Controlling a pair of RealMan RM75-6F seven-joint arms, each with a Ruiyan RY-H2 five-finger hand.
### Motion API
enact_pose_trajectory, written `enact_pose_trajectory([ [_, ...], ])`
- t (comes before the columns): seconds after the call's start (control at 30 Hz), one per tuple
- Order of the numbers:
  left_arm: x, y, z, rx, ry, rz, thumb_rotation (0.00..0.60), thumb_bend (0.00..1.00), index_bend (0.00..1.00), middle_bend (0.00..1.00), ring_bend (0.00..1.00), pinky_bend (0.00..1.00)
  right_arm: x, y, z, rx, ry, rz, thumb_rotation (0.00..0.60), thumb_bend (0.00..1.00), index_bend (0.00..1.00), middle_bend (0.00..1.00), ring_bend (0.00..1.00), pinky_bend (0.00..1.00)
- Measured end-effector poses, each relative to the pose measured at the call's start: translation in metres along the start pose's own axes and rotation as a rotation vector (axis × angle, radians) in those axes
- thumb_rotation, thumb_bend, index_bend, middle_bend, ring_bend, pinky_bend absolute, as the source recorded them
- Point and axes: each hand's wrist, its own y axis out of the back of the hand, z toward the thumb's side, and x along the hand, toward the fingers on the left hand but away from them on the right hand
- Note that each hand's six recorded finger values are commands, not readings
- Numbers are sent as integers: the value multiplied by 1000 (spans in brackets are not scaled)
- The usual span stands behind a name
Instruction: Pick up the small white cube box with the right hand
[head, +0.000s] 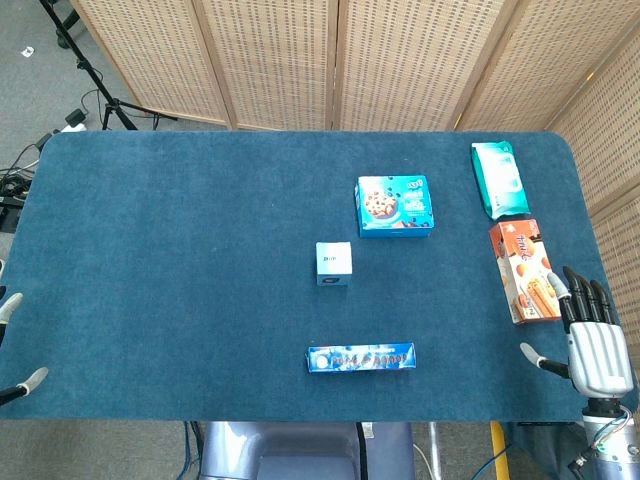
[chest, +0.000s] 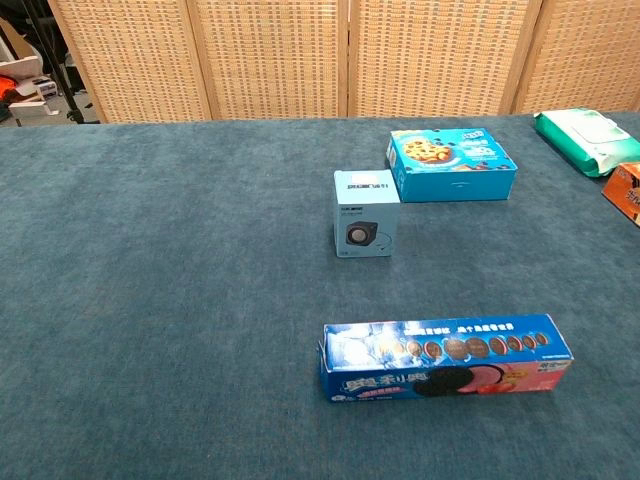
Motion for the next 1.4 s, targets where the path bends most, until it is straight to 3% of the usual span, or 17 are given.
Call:
enact_pose_trajectory([
  [0.4,-1,1,-1,-9,2,0,600,0,0,0,0,0,-1,-2,4,-2,28,14,600,0,0,0,0,0],
  [0.6,1,2,-3,-9,9,-2,600,0,0,0,0,0,-20,-6,16,3,82,47,600,0,0,0,0,0],
  [0.8,6,0,-6,-5,32,-6,600,0,0,0,0,0,-58,-7,54,7,202,115,600,0,0,0,0,0],
  [0.93,10,-2,-9,-2,47,-14,600,0,0,0,0,0,-89,-17,86,2,261,207,600,0,0,0,0,0],
  [1.1,14,-3,-11,-3,63,-21,600,0,0,0,0,0,-123,-33,123,-1,280,291,600,0,0,0,0,0],
  [1.4,21,-6,-16,1,91,-41,600,0,0,0,0,0,-160,-85,211,13,322,394,600,0,0,0,0,5],
])
